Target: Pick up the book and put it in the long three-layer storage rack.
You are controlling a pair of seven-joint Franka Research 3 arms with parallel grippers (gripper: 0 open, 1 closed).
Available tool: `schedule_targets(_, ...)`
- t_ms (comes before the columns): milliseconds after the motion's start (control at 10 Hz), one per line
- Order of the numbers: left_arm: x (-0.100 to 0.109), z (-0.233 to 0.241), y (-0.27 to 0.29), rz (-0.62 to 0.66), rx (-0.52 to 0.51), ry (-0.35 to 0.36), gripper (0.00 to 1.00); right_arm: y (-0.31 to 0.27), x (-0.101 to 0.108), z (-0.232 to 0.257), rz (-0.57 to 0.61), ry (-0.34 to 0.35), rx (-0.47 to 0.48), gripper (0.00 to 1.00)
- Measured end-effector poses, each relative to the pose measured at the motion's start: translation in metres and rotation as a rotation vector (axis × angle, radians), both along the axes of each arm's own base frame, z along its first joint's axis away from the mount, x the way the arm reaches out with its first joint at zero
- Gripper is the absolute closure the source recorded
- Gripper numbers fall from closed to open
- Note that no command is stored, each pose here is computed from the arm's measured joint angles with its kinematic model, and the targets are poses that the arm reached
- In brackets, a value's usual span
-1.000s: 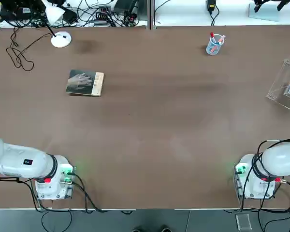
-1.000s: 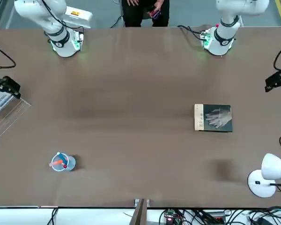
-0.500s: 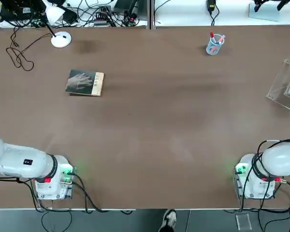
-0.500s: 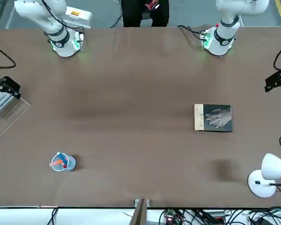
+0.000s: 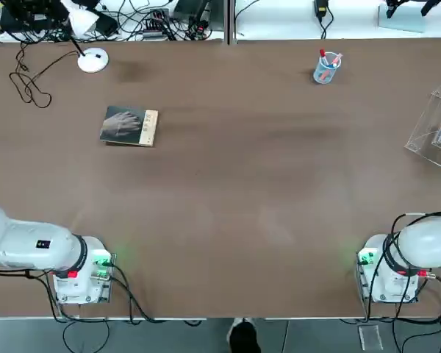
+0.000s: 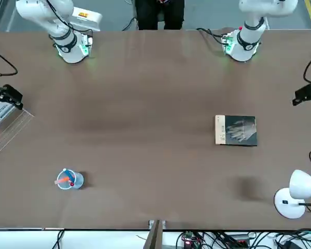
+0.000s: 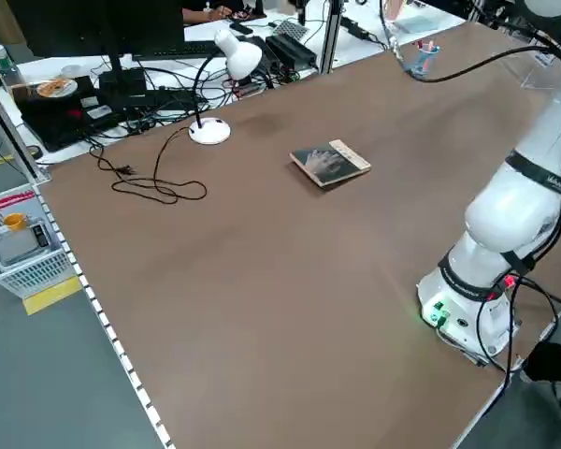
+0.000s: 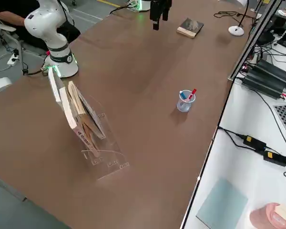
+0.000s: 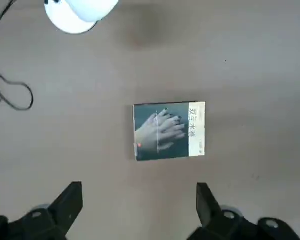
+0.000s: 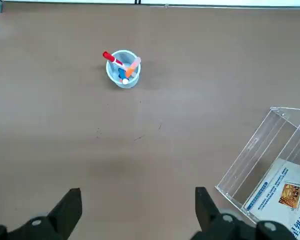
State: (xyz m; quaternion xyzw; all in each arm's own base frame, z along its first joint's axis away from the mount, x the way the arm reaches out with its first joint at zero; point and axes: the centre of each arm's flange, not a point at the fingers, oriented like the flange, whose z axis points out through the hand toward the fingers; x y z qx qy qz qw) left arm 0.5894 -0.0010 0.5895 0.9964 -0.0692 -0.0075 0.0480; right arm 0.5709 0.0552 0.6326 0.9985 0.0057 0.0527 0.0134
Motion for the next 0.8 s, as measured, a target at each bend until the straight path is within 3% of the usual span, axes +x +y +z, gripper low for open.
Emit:
schedule_targets(600,0.017,-0.071,0.037,-0.104,-0.066,0.084,0.00,0.001,0.000,0.000,0.001,0.001,0.000,0.00)
schedule_targets(800,0.020,-0.094,0.051,-0.106,-0.139,0.082,0.00,0.001,0.000,0.000,0.002,0.002,0.000,0.00)
